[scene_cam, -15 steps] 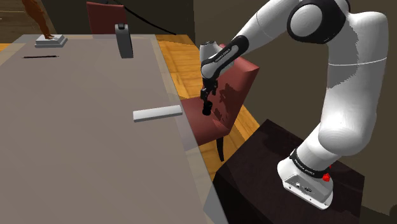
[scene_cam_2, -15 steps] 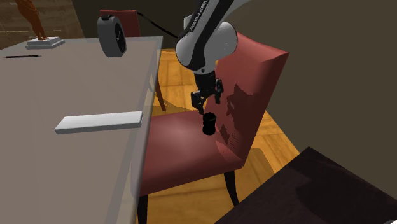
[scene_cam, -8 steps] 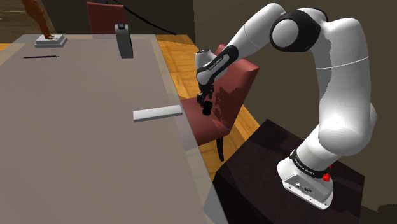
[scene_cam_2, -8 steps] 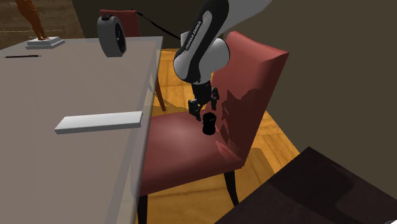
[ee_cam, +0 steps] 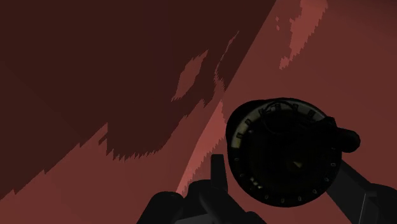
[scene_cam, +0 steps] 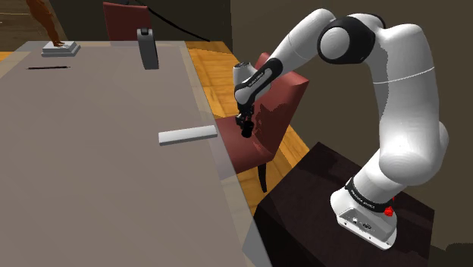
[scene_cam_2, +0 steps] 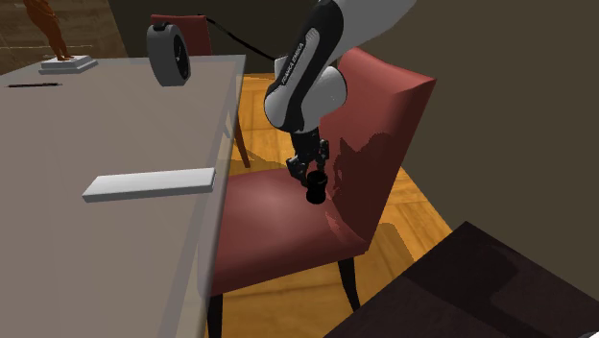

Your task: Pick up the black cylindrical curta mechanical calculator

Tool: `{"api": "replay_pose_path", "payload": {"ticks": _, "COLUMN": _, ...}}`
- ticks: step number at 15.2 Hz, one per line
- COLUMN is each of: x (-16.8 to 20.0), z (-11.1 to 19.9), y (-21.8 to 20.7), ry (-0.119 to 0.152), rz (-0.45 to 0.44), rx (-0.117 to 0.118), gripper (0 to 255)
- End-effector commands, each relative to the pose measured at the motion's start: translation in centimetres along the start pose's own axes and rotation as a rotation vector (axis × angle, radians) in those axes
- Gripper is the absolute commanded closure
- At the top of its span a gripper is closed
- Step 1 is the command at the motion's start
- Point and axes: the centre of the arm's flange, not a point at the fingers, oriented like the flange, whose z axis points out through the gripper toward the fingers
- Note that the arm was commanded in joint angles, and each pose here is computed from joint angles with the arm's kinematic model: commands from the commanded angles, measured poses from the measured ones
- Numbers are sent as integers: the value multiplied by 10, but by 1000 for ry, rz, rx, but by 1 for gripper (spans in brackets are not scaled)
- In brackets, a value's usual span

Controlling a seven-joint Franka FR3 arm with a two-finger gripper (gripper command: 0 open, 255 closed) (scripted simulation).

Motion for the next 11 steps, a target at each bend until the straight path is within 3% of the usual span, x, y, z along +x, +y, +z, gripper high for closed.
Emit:
{"api": "replay_pose_path", "payload": {"ticks": 1, "x": -3, "z": 4, "y": 5, "ry": -10, "rz": 6, "rx": -1, "gripper": 255}}
{"api": "replay_pose_path", "payload": {"ticks": 7, "x": -3, "z": 8, "y": 2, "ry": -10, "rz": 6, "rx": -1, "gripper": 255}}
{"api": "replay_pose_path", "payload": {"ticks": 11, "x": -6, "z": -13, "y": 5, "ry": -10, "rz": 6, "rx": -1, "gripper": 255}}
